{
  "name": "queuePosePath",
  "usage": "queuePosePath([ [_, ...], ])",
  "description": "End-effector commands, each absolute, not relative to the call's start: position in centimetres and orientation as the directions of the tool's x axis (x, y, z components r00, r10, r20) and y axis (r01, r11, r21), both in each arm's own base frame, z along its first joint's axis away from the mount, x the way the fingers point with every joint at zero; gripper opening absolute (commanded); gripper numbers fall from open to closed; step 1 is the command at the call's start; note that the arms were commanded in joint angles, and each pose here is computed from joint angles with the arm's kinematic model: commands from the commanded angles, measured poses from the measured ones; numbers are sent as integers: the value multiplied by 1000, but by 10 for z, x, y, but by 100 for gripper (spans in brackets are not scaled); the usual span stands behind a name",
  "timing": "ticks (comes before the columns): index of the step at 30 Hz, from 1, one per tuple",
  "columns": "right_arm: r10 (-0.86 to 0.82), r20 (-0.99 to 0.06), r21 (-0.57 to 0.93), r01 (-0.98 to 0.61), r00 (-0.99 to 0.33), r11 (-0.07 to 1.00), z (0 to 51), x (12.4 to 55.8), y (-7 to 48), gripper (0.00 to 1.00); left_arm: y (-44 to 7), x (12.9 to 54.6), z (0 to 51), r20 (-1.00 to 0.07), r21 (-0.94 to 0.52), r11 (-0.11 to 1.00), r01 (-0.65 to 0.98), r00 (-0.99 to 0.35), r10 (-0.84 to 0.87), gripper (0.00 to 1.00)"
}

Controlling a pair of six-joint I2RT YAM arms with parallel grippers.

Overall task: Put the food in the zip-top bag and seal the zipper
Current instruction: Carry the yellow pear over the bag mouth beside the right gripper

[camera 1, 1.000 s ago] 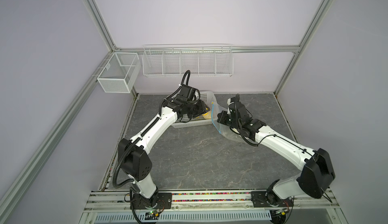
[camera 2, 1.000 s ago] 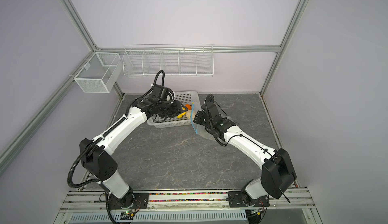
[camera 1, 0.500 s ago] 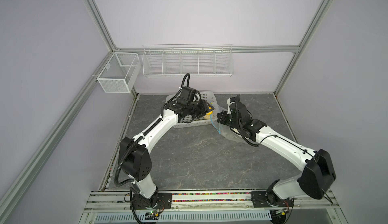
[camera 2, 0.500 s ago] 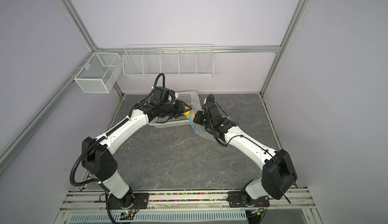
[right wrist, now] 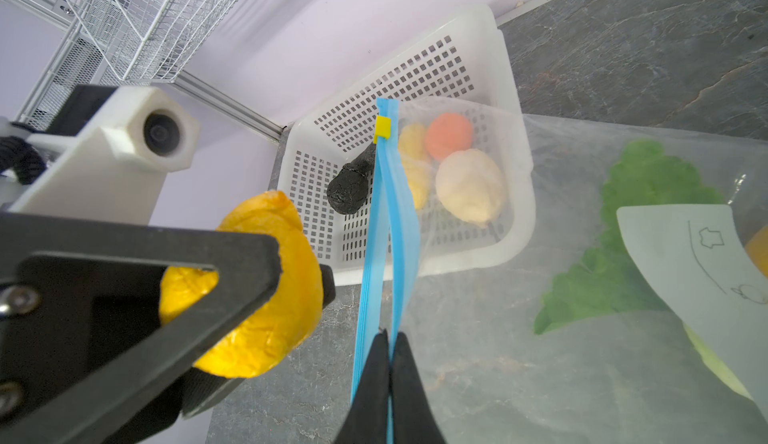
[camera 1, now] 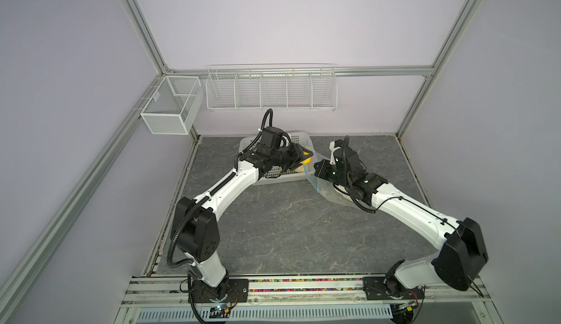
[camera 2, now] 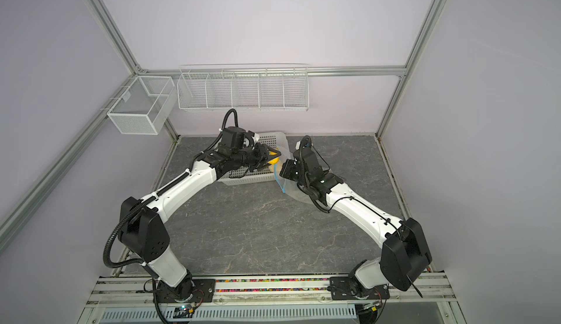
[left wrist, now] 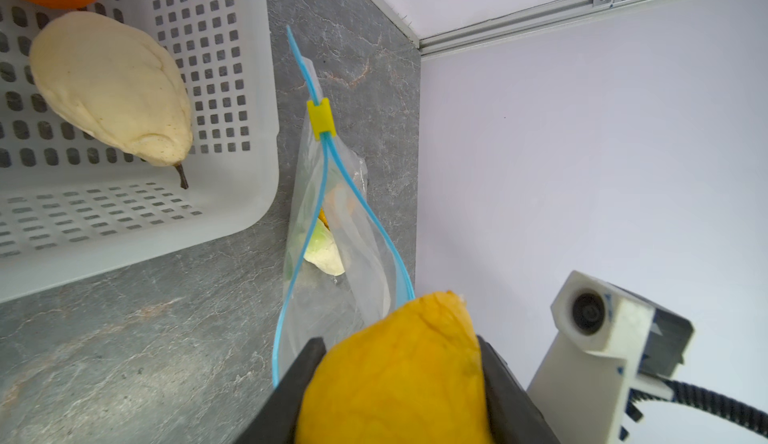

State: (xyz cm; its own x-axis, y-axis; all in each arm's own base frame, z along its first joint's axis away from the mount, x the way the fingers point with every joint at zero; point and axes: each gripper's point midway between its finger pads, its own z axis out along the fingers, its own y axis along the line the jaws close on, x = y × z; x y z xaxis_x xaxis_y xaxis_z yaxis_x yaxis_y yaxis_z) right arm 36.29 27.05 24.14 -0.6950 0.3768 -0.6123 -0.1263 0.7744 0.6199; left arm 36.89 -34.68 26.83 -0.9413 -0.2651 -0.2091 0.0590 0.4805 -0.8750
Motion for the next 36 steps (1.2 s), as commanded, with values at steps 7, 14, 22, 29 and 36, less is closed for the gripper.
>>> queuePosePath([
  [7, 415, -609, 650, -125, -676, 750, 255, 363, 267, 6, -352, 369, 275, -182, -904, 424, 48, -942, -283, 42],
  [14, 411, -606, 648, -123, -680, 752, 252, 362, 268, 6, -354, 372, 270, -177, -903, 428, 41, -943, -283, 42],
  [22, 414, -606, 649, -121, -680, 751, 253, 362, 267, 6, -363, 372, 268, -174, -902, 430, 42, -947, -272, 42],
  [29, 417, -606, 648, -116, -678, 753, 254, 361, 265, 6, -368, 370, 255, -158, -895, 445, 27, -952, -261, 42],
  [36, 422, -611, 647, -115, -670, 754, 256, 359, 262, 6, -365, 370, 244, -150, -886, 463, 9, -951, -269, 42],
])
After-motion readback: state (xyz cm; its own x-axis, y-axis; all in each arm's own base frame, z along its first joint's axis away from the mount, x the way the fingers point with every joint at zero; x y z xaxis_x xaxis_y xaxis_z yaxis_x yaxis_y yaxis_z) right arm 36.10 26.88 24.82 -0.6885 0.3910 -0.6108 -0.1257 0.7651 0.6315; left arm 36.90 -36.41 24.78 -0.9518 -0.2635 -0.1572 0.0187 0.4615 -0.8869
